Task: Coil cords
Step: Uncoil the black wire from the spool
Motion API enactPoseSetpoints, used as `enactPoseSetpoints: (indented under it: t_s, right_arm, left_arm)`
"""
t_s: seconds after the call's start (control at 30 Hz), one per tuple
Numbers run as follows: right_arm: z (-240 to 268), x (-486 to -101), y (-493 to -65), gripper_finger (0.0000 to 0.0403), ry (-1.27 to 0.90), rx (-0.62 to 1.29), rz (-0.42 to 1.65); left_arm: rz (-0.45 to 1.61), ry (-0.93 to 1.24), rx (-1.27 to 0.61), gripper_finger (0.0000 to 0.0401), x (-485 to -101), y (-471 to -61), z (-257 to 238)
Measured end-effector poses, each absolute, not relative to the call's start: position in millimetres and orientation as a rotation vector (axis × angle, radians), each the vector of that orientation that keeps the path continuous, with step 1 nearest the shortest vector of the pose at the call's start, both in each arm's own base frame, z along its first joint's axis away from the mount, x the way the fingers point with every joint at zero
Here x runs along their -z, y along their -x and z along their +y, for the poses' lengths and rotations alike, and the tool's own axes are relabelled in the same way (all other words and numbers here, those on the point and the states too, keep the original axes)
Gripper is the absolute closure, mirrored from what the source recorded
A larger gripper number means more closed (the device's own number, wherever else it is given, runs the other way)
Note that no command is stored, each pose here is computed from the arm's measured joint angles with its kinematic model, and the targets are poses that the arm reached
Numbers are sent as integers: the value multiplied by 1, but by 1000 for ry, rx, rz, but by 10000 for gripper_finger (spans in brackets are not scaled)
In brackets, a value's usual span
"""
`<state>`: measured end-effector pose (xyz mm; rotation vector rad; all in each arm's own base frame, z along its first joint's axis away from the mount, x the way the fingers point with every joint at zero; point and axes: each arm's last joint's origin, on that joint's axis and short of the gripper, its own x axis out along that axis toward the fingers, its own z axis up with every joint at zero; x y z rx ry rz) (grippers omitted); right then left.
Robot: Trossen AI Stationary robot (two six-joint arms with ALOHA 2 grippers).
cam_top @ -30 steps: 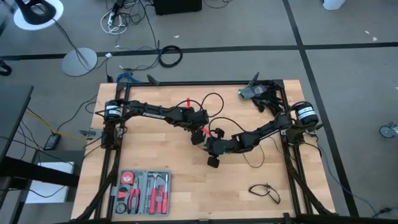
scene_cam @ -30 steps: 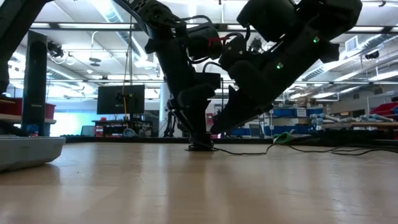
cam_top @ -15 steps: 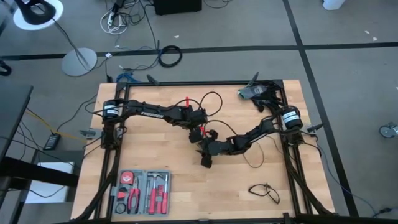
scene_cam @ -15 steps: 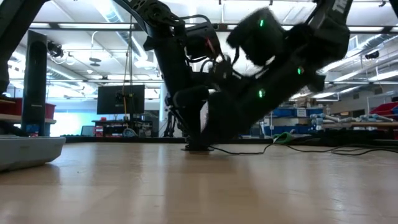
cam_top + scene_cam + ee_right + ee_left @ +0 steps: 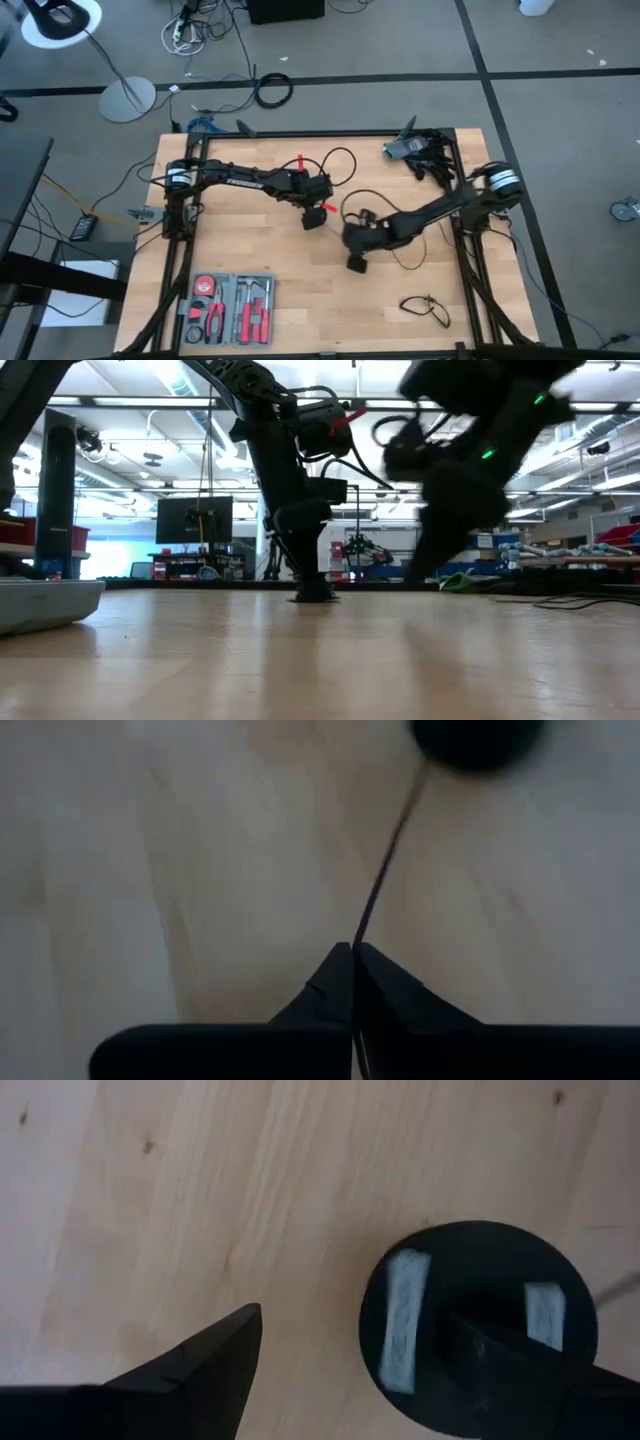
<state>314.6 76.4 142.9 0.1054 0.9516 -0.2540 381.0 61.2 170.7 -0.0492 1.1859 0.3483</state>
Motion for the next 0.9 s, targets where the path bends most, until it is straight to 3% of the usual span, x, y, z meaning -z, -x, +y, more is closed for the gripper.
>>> enactPoseSetpoints:
  t_s: [0.5,0.63,0.9]
  right_arm:
    - [103,-213,-187,401,-277,482,1391]
    - [108,-209,-188,401,-293,516,1344]
    - [116,-182,-224,392,-182,383,1109]
  left_arm:
    - [1223,79,-315,94,-170,-376,65]
    - [1210,90,-320,94,-171,-377,67]
    - [1200,110,-323,94,-172,-377,68]
